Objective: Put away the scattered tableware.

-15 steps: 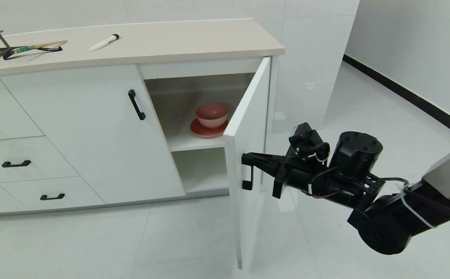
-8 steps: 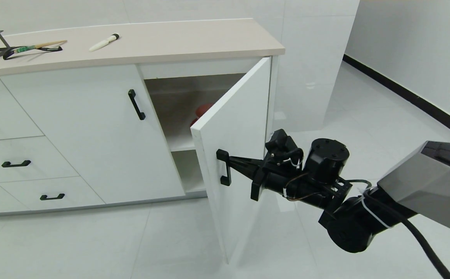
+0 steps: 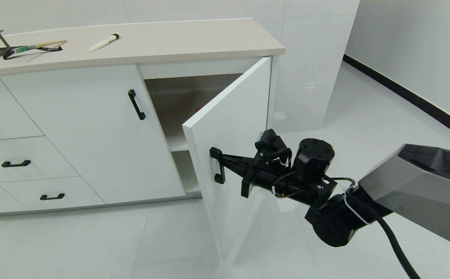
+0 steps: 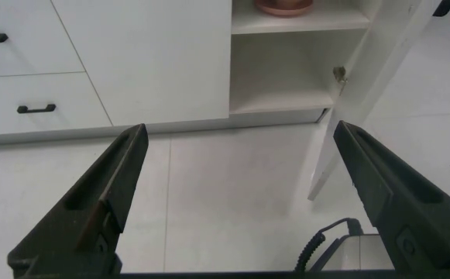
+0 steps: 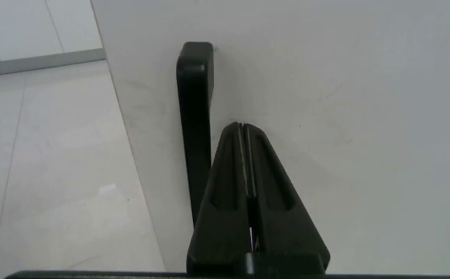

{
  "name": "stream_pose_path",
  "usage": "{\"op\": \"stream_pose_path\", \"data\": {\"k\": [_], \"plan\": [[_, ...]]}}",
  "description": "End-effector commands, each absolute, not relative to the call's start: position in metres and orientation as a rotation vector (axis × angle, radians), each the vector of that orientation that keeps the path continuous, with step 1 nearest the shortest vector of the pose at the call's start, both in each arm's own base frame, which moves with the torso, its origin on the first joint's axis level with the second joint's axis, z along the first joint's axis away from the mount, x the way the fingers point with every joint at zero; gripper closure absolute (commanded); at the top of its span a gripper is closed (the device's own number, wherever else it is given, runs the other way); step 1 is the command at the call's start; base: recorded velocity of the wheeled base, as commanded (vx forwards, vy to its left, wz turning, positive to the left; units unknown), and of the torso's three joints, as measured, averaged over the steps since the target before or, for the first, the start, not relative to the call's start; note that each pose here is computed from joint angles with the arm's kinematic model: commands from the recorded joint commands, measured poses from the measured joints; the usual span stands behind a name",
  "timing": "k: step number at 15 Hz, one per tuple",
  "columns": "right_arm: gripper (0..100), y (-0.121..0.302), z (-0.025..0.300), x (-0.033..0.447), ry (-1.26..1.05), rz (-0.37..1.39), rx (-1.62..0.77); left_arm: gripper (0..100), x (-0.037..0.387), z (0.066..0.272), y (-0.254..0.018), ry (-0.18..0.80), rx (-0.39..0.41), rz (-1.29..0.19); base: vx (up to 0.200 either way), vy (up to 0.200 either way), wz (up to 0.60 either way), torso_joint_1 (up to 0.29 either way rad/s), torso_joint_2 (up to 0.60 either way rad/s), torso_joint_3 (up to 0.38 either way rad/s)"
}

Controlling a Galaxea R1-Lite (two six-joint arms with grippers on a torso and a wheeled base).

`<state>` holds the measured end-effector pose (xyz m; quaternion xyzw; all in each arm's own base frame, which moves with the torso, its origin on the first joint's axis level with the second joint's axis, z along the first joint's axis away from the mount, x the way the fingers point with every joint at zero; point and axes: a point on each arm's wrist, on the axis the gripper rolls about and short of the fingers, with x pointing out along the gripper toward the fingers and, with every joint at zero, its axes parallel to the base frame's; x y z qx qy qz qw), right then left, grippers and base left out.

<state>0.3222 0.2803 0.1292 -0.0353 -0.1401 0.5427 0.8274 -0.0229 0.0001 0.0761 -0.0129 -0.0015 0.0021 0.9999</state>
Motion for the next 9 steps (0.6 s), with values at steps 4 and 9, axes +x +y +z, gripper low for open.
{"op": "stream_pose_path", "data": {"k": [4, 9], "plan": [[100, 0.304, 0.126, 0.338, -0.357, 1.163, -0.051, 0, -0.023, 0.076, 0.000, -0.003, -0.026, 0.005, 0.000, 0.000, 0.00, 0.000, 0.00, 0.000], [100, 0.325, 0.117, 0.351, -0.397, 1.135, -0.007, 0, -0.023, 0.076, 0.000, -0.003, -0.028, 0.005, 0.000, 0.000, 0.00, 0.000, 0.00, 0.000]]}}
